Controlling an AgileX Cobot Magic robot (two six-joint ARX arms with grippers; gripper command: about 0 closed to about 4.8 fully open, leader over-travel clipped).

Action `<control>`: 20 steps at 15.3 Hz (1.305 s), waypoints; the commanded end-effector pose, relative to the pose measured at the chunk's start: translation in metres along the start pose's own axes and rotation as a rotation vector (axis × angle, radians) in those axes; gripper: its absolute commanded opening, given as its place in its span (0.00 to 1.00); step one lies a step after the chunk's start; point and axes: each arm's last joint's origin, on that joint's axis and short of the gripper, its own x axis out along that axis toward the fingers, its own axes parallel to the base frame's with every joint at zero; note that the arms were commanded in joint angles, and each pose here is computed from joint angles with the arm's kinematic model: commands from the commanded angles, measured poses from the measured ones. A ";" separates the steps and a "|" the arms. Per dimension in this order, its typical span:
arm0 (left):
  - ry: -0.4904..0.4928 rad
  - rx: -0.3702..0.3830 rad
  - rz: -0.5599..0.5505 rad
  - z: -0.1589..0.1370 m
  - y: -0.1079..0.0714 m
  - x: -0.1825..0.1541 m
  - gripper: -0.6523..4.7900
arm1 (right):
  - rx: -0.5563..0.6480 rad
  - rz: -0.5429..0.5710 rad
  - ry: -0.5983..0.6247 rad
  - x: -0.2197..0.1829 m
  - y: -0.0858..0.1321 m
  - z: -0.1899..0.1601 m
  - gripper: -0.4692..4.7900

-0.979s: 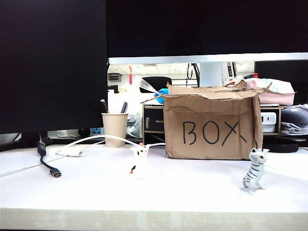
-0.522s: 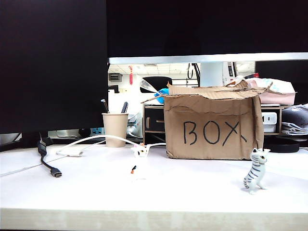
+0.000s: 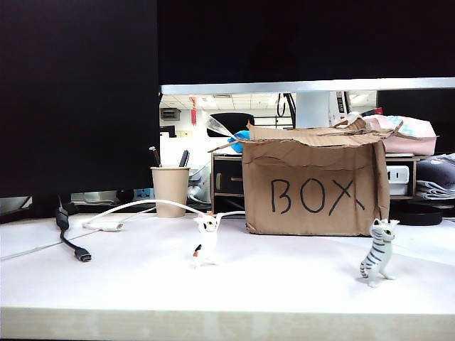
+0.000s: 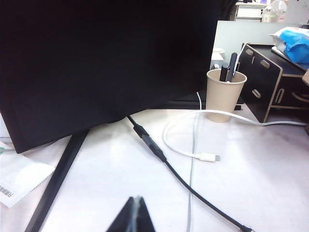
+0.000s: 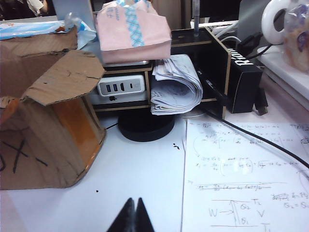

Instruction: Put the doll that is least similar in size compared to the others into the paper box.

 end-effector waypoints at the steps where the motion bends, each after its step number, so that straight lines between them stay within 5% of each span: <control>1: -0.006 0.001 0.001 0.001 0.000 0.000 0.11 | 0.001 -0.002 -0.014 0.000 -0.001 0.001 0.09; 6: -0.005 0.001 0.001 0.001 0.000 0.000 0.11 | -0.031 0.092 -0.007 0.000 0.002 0.000 0.09; 20: -0.006 0.001 0.001 0.001 0.000 0.000 0.11 | -0.046 0.095 -0.052 0.000 0.002 0.005 0.09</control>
